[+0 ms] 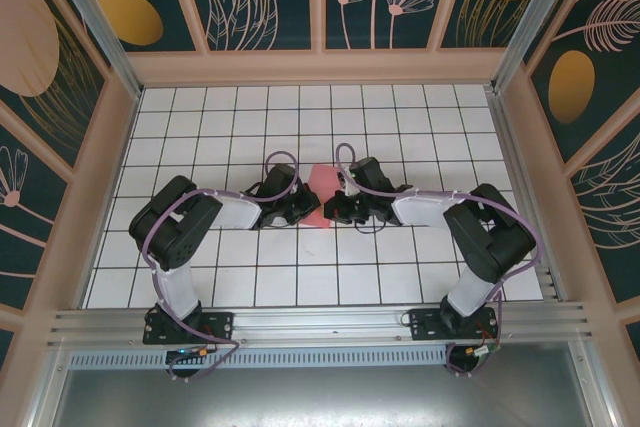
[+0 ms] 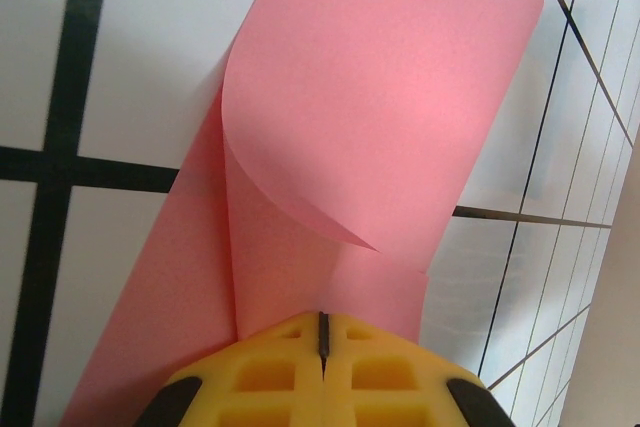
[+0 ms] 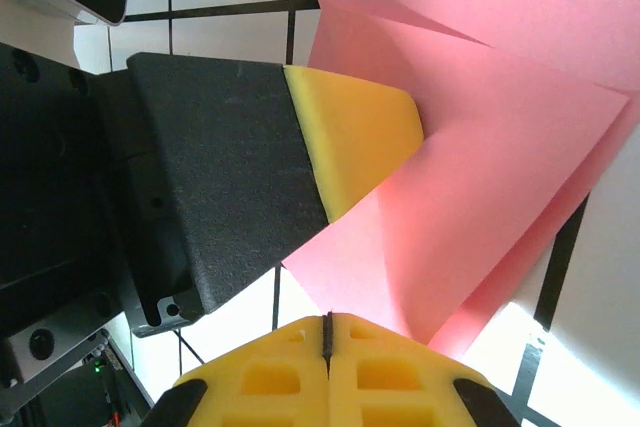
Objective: Fold a paper plane with a square sheet of paper (pick it up from the middle)
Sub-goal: Fold the triangle a second time at the center of the table.
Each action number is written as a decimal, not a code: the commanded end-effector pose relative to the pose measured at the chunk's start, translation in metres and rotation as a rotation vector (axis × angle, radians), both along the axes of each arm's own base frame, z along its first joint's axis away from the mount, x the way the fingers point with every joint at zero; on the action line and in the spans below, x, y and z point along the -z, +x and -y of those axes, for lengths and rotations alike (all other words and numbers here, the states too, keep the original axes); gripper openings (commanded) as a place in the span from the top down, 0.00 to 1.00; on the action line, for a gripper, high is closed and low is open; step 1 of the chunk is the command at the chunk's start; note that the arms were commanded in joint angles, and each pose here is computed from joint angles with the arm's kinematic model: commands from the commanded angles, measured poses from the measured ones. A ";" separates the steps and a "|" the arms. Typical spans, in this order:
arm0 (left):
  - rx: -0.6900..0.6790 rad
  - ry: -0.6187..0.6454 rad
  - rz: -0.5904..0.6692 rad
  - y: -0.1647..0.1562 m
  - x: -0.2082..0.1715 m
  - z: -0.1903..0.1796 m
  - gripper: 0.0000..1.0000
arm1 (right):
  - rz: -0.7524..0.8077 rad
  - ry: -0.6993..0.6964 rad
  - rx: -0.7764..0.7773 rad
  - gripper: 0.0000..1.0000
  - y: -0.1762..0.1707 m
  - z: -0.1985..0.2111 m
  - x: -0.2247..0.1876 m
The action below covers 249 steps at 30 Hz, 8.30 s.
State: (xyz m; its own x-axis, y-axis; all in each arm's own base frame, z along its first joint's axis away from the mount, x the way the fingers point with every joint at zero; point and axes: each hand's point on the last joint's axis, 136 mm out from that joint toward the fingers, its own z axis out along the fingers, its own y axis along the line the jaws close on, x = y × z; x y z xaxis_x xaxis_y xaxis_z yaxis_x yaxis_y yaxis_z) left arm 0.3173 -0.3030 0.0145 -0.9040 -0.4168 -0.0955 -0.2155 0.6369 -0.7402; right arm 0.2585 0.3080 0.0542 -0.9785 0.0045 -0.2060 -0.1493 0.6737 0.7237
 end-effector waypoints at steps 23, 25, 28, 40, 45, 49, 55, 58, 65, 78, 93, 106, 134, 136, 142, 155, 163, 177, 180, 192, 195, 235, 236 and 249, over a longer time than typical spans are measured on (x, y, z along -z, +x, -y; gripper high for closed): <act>0.000 0.071 -0.080 -0.015 0.032 -0.015 1.00 | -0.050 -0.049 -0.021 1.00 0.007 -0.014 0.018; 0.000 0.072 -0.082 -0.016 0.032 -0.015 1.00 | -0.066 -0.060 -0.024 1.00 0.007 -0.014 0.023; -0.001 0.073 -0.080 -0.015 0.031 -0.015 1.00 | -0.081 -0.094 -0.027 1.00 0.002 -0.009 0.032; -0.001 0.082 -0.092 -0.018 0.036 -0.017 1.00 | -0.123 -0.150 -0.026 1.00 -0.017 0.011 0.055; -0.002 0.084 -0.092 -0.018 0.035 -0.017 1.00 | -0.084 -0.139 -0.029 1.00 -0.007 0.004 0.039; -0.001 0.087 -0.092 -0.018 0.035 -0.018 1.00 | -0.044 -0.087 -0.050 1.00 -0.002 -0.009 0.017; 0.000 0.085 -0.089 -0.018 0.034 -0.017 1.00 | -0.052 -0.109 -0.074 1.00 -0.004 -0.016 0.022; -0.001 0.085 -0.088 -0.017 0.034 -0.017 1.00 | -0.072 -0.162 -0.058 1.00 -0.005 -0.009 0.038; 0.000 0.086 -0.090 -0.017 0.035 -0.017 1.00 | -0.113 -0.266 -0.029 1.00 -0.018 0.017 0.066; -0.005 0.085 -0.091 -0.019 0.036 -0.019 1.00 | -0.155 -0.170 -0.013 1.00 -0.029 0.018 0.061; -0.012 0.085 -0.091 -0.018 0.037 -0.019 1.00 | -0.171 -0.123 0.015 0.99 -0.035 0.026 0.056; -0.009 0.081 -0.092 -0.020 0.037 -0.019 1.00 | -0.156 -0.082 0.052 0.98 -0.037 0.037 0.033; 0.019 0.013 -0.006 -0.010 0.004 -0.008 0.93 | -0.223 -0.108 0.050 1.00 -0.016 0.014 0.062; 0.017 0.002 0.037 -0.005 -0.010 -0.007 0.84 | -0.232 -0.116 0.051 1.00 -0.021 0.018 0.065; 0.027 -0.059 0.127 0.001 -0.044 -0.001 0.82 | -0.236 -0.110 0.052 1.00 -0.022 0.018 0.066; 0.044 0.025 0.074 0.011 0.000 0.001 0.95 | -0.242 -0.159 0.060 1.00 -0.024 0.027 0.075; -0.006 0.060 0.053 0.023 0.012 -0.022 0.95 | -0.258 -0.235 0.049 1.00 -0.033 0.040 0.088; -0.042 0.120 0.031 0.047 0.018 -0.051 0.95 | -0.261 -0.237 0.034 1.00 -0.035 0.040 0.090; -0.051 0.135 0.035 0.052 0.017 -0.056 0.95 | -0.261 -0.240 0.028 1.00 -0.036 0.041 0.091; -0.058 0.137 0.107 0.056 -0.024 -0.065 0.92 | -0.217 -0.213 -0.095 1.00 -0.044 0.039 0.078; -0.037 0.033 0.148 0.045 -0.045 -0.057 0.91 | -0.195 -0.192 -0.133 1.00 -0.045 0.035 0.071; 0.071 0.051 0.008 0.011 0.023 -0.024 0.95 | -0.191 -0.146 -0.036 0.98 0.001 0.003 0.058; 0.073 0.051 0.004 0.010 0.024 -0.024 0.95 | -0.199 -0.179 -0.023 0.98 0.001 0.010 0.064; 0.061 0.077 -0.010 0.009 0.030 -0.028 0.96 | -0.109 -0.041 -0.098 0.97 0.012 -0.021 0.009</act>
